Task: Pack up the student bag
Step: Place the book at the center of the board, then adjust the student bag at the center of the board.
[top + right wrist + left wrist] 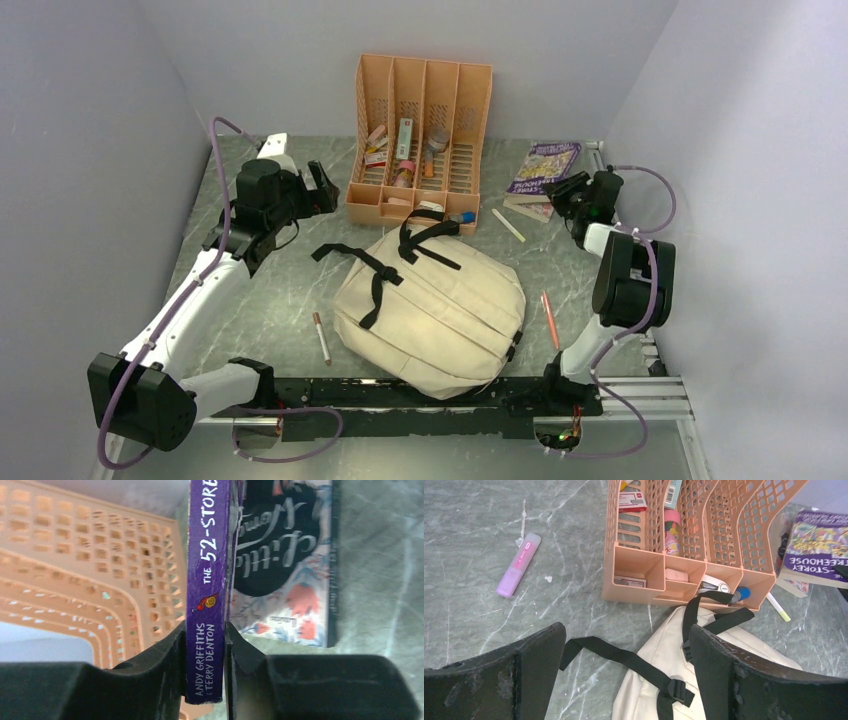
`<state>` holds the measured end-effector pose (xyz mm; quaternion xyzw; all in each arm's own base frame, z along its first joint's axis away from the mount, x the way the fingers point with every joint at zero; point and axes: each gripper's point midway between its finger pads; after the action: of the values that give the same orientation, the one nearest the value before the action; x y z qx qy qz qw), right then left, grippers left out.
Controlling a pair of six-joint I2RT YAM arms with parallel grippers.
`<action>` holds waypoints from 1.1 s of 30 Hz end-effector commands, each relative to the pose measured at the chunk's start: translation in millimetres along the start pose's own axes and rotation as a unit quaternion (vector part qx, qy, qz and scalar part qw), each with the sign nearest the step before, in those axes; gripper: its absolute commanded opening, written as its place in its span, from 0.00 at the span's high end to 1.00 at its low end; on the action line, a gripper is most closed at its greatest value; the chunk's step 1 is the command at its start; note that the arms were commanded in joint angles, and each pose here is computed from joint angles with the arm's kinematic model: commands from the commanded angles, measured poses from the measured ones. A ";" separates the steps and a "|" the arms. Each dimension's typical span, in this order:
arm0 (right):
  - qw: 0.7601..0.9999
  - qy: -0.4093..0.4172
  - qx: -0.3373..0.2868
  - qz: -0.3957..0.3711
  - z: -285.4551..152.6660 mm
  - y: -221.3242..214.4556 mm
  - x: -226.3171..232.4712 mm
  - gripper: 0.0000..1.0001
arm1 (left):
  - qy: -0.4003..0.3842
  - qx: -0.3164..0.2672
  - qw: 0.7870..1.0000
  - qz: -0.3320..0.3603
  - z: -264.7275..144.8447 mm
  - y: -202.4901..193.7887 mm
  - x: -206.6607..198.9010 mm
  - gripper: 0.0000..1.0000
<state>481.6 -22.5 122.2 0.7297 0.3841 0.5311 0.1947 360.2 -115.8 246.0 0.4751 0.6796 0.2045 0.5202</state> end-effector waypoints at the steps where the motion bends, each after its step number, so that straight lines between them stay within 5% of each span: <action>1: 0.999 -0.029 -0.006 0.019 12.5 7.3 -30.6 0.60 | -0.015 -0.007 1.000 -0.006 -1.1 3.7 -4.0 0.03; 5: 0.997 -0.075 0.020 0.016 13.2 -0.5 -54.4 0.32 | -0.014 -0.002 1.000 -0.010 0.7 0.3 -2.7 0.03; 13: 0.973 -0.223 -0.011 -0.056 -36.5 34.4 -77.9 0.03 | -0.002 0.027 0.999 -0.018 12.8 -10.7 1.5 0.03; 18: 0.981 -0.174 -0.015 -0.083 -64.8 30.8 -31.9 0.00 | -0.024 0.045 0.999 -0.007 16.6 -16.3 -5.9 0.03; 24: 0.983 -0.092 0.065 -0.147 -87.0 -36.7 37.7 0.01 | -0.049 0.058 0.996 0.043 15.0 -24.9 -30.3 0.03; 33: 0.947 -0.103 0.211 -0.219 -152.9 -142.1 24.4 0.02 | -0.112 0.062 0.985 0.112 -4.1 -60.3 -81.3 0.03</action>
<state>342.7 73.4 121.8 0.6921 0.5832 0.3717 0.2068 334.0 -203.4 218.3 0.5973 0.6064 0.1418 0.5054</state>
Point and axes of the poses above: each gripper's point midway between its finger pads, its own z axis out along the fingers, its own x axis along the line the jaws close on, y = z × x, and after that the axes turned 13 degrees about -z, right-handed
